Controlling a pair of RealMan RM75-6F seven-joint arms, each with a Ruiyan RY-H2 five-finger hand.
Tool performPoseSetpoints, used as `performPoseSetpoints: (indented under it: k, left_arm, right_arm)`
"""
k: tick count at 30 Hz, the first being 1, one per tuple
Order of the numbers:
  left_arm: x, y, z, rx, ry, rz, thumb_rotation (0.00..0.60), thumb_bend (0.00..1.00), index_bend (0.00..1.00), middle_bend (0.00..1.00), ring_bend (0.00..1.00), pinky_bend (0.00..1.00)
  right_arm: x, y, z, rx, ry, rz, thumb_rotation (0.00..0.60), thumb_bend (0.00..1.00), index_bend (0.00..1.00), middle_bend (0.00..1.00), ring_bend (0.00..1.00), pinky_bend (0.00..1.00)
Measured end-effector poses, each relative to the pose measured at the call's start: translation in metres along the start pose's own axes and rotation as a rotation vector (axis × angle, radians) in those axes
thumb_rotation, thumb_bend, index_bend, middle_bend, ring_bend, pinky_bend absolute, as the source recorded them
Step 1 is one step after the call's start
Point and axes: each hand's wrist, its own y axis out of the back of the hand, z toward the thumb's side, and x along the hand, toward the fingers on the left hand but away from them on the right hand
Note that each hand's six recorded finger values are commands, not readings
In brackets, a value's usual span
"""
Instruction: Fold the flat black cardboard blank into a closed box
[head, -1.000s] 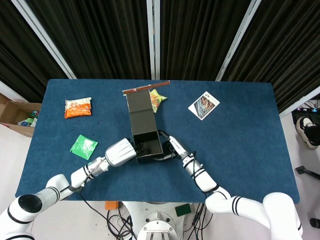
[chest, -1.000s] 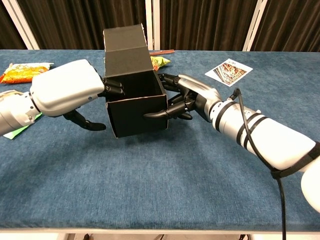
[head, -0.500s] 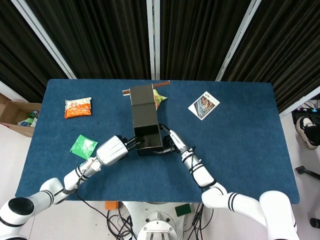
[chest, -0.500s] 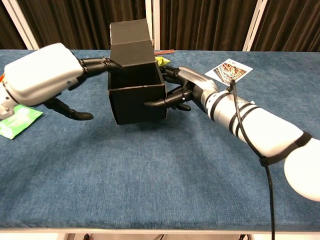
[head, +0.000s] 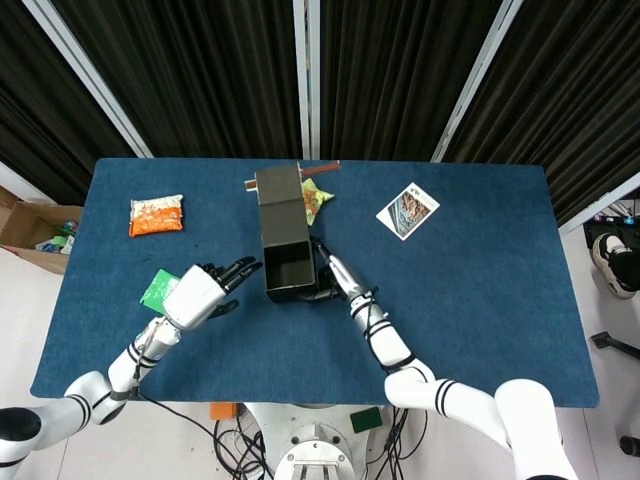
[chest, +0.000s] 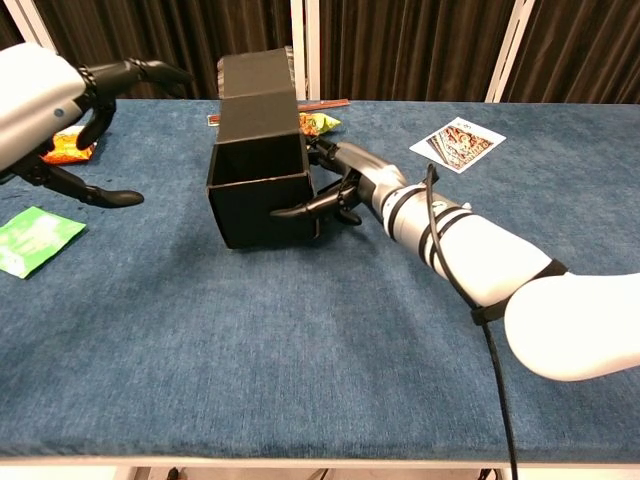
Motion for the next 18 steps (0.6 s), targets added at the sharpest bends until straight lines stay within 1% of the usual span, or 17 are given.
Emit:
performPoseSetpoints:
  k: [4,6,10,12,14,18]
  left_arm:
    - [-0.003,-0.002,-0.004,-0.107,0.067,-0.014,0.6,0.0,0.14,0.22,0.73,0.89]
    - [-0.004,-0.003,-0.004,-0.177,0.105,-0.023,0.6,0.0,0.13,0.21,0.73,0.9]
    - [-0.004,-0.007,-0.005,-0.31,0.175,-0.053,0.599,0.0,0.08,0.17,0.73,0.9]
    - [-0.004,-0.011,-0.004,-0.386,0.211,-0.079,0.598,0.0,0.06,0.15,0.73,0.9]
    - [-0.004,-0.015,-0.003,-0.455,0.244,-0.111,0.573,0.0,0.04,0.14,0.73,0.9]
    - [-0.003,-0.027,-0.003,-0.583,0.307,-0.177,0.5,0.0,0.01,0.1,0.73,0.91]
  right_arm:
    - [0.005,-0.006,-0.002,0.004,0.0,0.028,0.6,0.0,0.0,0.01,0.66,1.0]
    - [0.008,-0.006,-0.003,0.002,0.003,0.034,0.6,0.0,0.0,0.01,0.66,1.0]
    - [0.018,-0.003,-0.004,-0.002,0.01,0.043,0.6,0.0,0.0,0.01,0.66,1.0]
    - [0.022,-0.001,-0.005,0.001,0.011,0.047,0.6,0.0,0.0,0.01,0.66,1.0]
    - [0.026,0.001,-0.006,0.003,0.012,0.049,0.6,0.0,0.0,0.02,0.66,1.0]
    - [0.035,0.011,-0.006,0.002,0.021,0.03,0.6,0.0,0.0,0.02,0.66,1.0]
